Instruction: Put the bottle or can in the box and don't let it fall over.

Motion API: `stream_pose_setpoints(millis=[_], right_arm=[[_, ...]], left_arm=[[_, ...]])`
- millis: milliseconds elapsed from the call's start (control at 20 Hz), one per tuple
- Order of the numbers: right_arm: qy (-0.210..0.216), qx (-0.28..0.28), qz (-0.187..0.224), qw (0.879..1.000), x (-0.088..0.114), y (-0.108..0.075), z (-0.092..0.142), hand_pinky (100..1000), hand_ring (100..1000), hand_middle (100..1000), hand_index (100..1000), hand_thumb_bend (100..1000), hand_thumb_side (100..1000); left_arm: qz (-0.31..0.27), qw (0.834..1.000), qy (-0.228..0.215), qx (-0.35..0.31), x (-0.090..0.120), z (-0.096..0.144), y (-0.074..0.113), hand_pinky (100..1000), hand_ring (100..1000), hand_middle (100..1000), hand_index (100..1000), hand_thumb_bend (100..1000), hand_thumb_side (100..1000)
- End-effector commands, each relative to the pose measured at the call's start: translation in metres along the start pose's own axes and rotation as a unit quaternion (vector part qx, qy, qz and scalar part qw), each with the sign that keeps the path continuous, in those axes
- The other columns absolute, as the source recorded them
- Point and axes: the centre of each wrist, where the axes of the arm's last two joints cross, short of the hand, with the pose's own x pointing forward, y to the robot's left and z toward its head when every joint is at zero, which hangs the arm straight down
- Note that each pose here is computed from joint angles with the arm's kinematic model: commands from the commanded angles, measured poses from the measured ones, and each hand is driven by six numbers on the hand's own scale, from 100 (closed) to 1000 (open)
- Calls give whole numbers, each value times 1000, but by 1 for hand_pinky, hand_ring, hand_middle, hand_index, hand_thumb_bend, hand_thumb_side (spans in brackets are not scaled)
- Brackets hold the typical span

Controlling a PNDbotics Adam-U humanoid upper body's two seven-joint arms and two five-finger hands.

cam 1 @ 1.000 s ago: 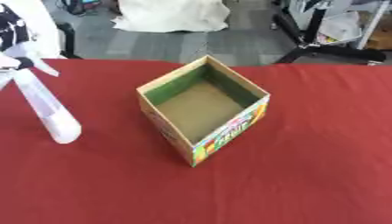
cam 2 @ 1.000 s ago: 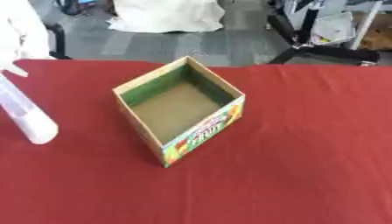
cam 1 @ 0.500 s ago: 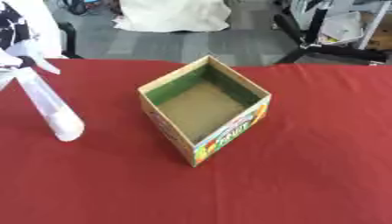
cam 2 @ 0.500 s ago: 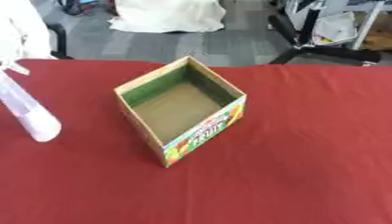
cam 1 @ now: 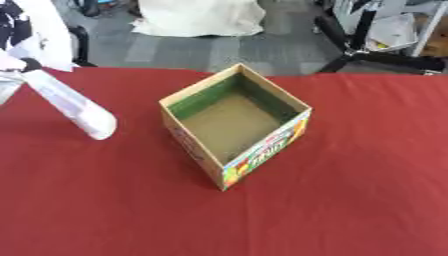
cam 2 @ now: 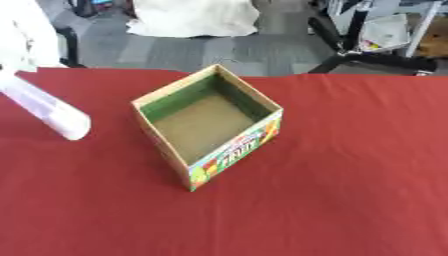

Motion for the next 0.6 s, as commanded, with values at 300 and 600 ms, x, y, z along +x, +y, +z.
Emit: stream_pose_setpoints(millis=[300,600], right_arm=[[-18,-4,10,1000,12,-6,-5,800,713,680,803,484,425],[-18,-4,10,1000,13,-6,-6,801,712,678,802,487,425]], left_arm=[[-15,1000,0,24,7,9,17,442,274,353,378,318,100],[-20,999,-5,27,12,7,20,414,259,344,366,321,100]])
